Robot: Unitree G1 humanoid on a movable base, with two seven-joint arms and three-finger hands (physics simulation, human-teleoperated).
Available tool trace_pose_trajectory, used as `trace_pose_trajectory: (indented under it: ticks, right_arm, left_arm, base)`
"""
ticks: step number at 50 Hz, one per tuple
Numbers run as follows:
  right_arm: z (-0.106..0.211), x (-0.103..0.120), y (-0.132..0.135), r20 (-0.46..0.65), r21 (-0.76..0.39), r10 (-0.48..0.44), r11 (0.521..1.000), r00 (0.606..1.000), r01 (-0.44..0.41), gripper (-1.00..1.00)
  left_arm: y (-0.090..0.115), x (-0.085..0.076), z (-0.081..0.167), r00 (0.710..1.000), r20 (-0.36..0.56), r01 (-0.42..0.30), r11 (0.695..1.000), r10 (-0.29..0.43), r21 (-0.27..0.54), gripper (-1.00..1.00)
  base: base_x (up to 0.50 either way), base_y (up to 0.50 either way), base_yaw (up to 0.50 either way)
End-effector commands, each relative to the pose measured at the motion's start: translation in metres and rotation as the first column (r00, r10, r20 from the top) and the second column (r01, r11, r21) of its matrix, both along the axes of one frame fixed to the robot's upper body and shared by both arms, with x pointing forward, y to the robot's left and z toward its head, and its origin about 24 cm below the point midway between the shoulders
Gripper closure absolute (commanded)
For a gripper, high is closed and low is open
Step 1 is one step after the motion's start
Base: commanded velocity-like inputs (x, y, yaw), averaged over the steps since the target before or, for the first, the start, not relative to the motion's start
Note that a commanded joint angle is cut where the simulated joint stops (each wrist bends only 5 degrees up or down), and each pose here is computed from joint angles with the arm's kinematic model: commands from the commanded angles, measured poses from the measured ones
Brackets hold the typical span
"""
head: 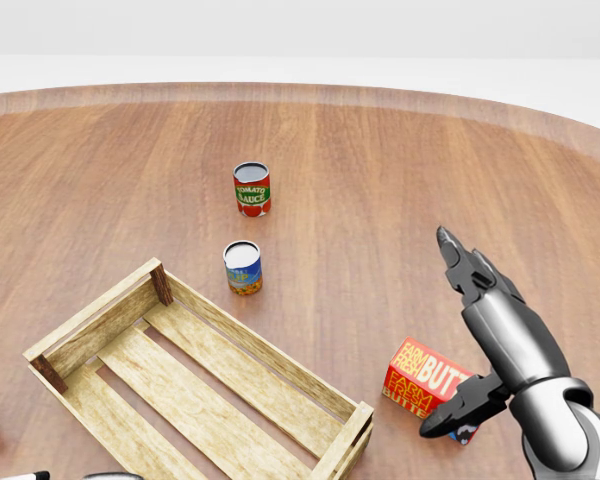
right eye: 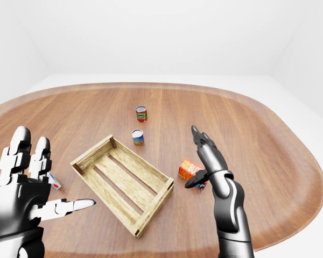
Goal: Pick up the butter and put it in the tray.
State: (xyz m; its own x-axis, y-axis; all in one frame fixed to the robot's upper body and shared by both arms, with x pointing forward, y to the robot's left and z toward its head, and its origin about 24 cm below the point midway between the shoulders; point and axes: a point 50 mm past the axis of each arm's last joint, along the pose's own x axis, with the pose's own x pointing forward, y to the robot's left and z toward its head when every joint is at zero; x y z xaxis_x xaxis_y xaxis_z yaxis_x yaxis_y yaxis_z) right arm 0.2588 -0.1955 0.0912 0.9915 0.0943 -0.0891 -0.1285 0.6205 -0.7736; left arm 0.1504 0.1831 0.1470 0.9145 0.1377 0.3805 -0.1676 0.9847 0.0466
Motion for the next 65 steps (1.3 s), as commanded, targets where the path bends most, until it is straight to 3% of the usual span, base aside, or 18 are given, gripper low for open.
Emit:
trace_pose_trajectory:
  ticks: [1, 26, 65]
  right_arm:
    - [-0.021, 0.010, -0.009, -0.044, -0.011, -0.066, 0.998, 0.997, 0.065, -1.00]
    - [-0.038, 0.026, -0.003, -0.100, -0.018, -0.066, 0.998, 0.993, 0.064, -1.00]
    - [-0.071, 0.032, -0.006, -0.207, -0.042, -0.113, 0.993, 0.972, 0.106, -1.00]
  left_arm:
    - [0.000, 0.000, 0.000, 1.000, 0.000, -0.001, 1.000, 0.001, -0.001, -1.00]
    - [0.001, 0.001, 0.000, 1.000, 0.000, -0.004, 1.000, 0.004, -0.002, -1.00]
    - [0.003, 0.003, -0.002, 1.000, -0.008, -0.011, 1.000, 0.011, -0.002, -1.00]
  base:
    - [0.00, 0.00, 0.00]
    - [0.00, 0.00, 0.00]
    - [0.00, 0.00, 0.00]
